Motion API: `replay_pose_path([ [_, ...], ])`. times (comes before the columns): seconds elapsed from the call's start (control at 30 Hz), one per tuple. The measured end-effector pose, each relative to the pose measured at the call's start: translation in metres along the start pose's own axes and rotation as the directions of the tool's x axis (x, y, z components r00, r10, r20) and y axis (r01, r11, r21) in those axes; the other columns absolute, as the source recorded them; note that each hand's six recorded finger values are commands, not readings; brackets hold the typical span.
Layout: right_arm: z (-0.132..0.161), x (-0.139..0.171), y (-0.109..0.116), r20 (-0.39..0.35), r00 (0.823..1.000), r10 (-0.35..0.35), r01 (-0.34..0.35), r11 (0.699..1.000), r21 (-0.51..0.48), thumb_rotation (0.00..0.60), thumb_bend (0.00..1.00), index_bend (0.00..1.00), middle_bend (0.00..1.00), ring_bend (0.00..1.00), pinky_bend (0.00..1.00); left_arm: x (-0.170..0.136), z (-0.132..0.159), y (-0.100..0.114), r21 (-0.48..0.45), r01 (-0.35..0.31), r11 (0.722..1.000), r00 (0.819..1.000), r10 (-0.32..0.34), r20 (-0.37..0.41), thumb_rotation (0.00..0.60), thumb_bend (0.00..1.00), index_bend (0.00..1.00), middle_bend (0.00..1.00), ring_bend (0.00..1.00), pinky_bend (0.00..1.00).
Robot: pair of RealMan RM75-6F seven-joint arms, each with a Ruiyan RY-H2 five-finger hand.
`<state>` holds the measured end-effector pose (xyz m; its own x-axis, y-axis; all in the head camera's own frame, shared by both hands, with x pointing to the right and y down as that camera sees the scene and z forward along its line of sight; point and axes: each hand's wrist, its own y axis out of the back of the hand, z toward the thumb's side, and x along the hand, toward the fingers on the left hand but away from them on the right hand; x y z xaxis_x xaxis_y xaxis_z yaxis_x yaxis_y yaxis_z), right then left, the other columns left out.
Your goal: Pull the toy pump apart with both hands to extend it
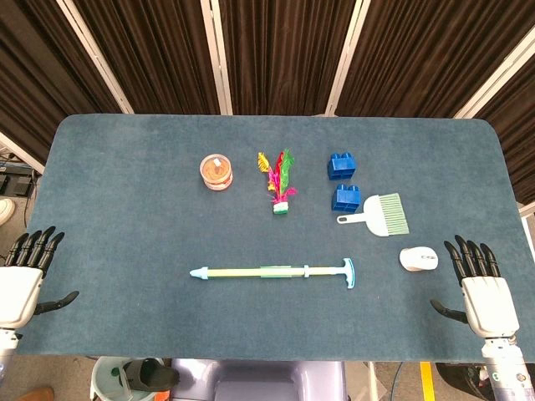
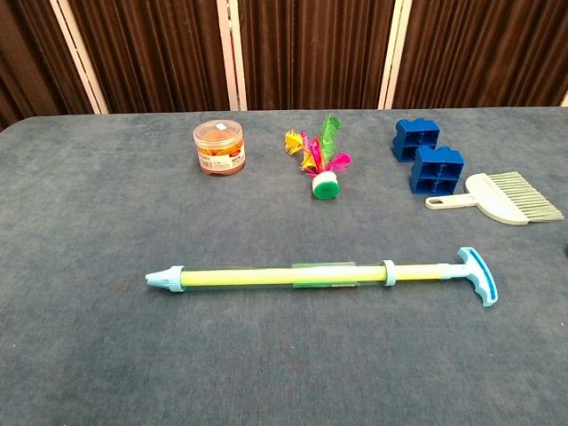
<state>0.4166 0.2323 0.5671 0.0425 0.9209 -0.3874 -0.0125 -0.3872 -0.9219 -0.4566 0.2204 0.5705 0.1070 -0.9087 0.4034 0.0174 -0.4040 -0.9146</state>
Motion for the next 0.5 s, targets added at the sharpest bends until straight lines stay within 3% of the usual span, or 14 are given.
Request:
replay_pose_path([
  [0.27,-0.002,0.002,0.001,0.006,1.000,0.002,-0.002,1.000,-0.004,0.600,0.08,0.00,0.00,0.00,0.00,0.003,0.006,-0.008,0.021,0.017,1.000,1.000,-0.017,0.006,0.600,0.11,0.02,0.00,0.02,0.06],
  [0.4,-0.004,0.001,0.003,0.011,1.000,0.000,0.000,1.000,-0.024,0.600,0.08,0.00,0.00,0.00,0.00,0.005,0.021,-0.016,0.047,0.008,0.999,0.999,-0.010,0.041,0.600,0.11,0.14,0.02,0.02,0.06],
  [0.5,-0.006,-0.001,0.003,0.016,1.000,0.009,-0.008,0.999,-0.041,0.600,0.08,0.00,0.00,0.00,0.00,0.011,0.046,-0.025,0.029,-0.016,0.999,0.995,0.013,0.095,0.600,0.12,0.32,0.05,0.04,0.09],
])
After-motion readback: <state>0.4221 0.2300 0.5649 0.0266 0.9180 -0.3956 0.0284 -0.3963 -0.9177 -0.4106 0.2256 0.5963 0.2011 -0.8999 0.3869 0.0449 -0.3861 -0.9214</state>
